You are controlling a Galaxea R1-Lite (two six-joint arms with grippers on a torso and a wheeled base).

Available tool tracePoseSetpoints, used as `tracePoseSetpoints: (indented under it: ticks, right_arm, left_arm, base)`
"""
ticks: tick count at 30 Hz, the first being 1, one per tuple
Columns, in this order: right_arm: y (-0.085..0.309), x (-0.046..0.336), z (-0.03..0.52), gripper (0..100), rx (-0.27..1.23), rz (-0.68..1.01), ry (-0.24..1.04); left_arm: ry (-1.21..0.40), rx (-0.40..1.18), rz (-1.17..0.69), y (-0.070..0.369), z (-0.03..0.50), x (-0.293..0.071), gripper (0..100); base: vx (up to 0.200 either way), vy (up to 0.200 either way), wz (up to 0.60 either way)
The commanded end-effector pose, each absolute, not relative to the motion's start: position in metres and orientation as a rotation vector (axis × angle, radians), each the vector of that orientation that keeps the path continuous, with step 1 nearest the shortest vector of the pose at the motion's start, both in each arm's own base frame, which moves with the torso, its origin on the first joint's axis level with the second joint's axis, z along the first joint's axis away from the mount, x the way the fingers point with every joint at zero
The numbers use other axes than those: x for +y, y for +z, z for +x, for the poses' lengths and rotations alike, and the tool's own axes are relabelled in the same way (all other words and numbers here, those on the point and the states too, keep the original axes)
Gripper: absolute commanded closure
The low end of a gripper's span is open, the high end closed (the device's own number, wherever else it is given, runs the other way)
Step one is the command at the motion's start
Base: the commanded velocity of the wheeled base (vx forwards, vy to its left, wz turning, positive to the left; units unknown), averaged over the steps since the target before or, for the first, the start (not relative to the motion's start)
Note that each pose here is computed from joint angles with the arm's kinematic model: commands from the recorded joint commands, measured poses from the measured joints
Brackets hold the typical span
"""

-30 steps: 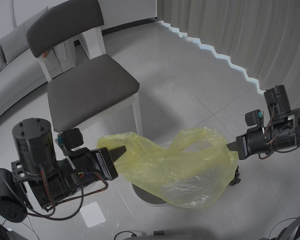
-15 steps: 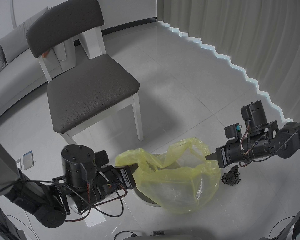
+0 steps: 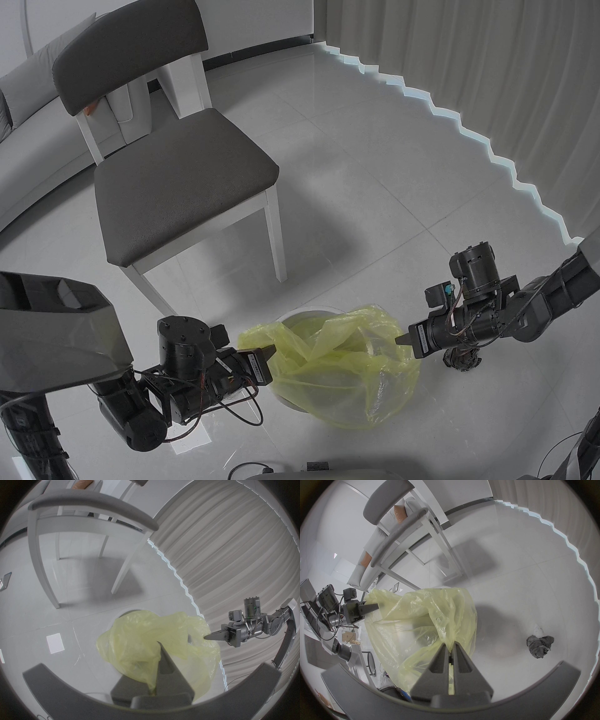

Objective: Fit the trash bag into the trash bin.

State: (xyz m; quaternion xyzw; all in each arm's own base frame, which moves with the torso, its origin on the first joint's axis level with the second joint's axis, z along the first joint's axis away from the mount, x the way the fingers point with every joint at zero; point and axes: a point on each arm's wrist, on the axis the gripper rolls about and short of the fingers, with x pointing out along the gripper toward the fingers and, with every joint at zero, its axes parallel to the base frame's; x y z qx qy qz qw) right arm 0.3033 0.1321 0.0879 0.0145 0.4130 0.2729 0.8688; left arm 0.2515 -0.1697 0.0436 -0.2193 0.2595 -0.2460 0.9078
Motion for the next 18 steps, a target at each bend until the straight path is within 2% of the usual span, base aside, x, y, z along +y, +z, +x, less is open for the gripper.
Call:
tracePoseSetpoints:
  ticks: [1, 11, 18]
  right_arm:
    - [0.060, 0.136, 0.309, 100, 0.925, 0.024, 0.567]
    - [0.042, 0.142, 0.317, 100, 0.918, 0.030, 0.569]
    - [0.039, 0.142, 0.318, 100, 0.923, 0.025, 0.570]
  left_arm:
    - [-0.460, 0.619, -0.435, 0.012, 0.255, -0.162, 100]
    - [-0.484, 0.641, -0.410, -0.010, 0.248, -0.151, 100]
    - [-0.513, 0.639, -0.202, -0.029, 0.243, -0.145, 100]
  base:
    - [0.000, 0.000, 0.00]
    - [0.000, 0.000, 0.00]
    - [0.000, 0.000, 0.00]
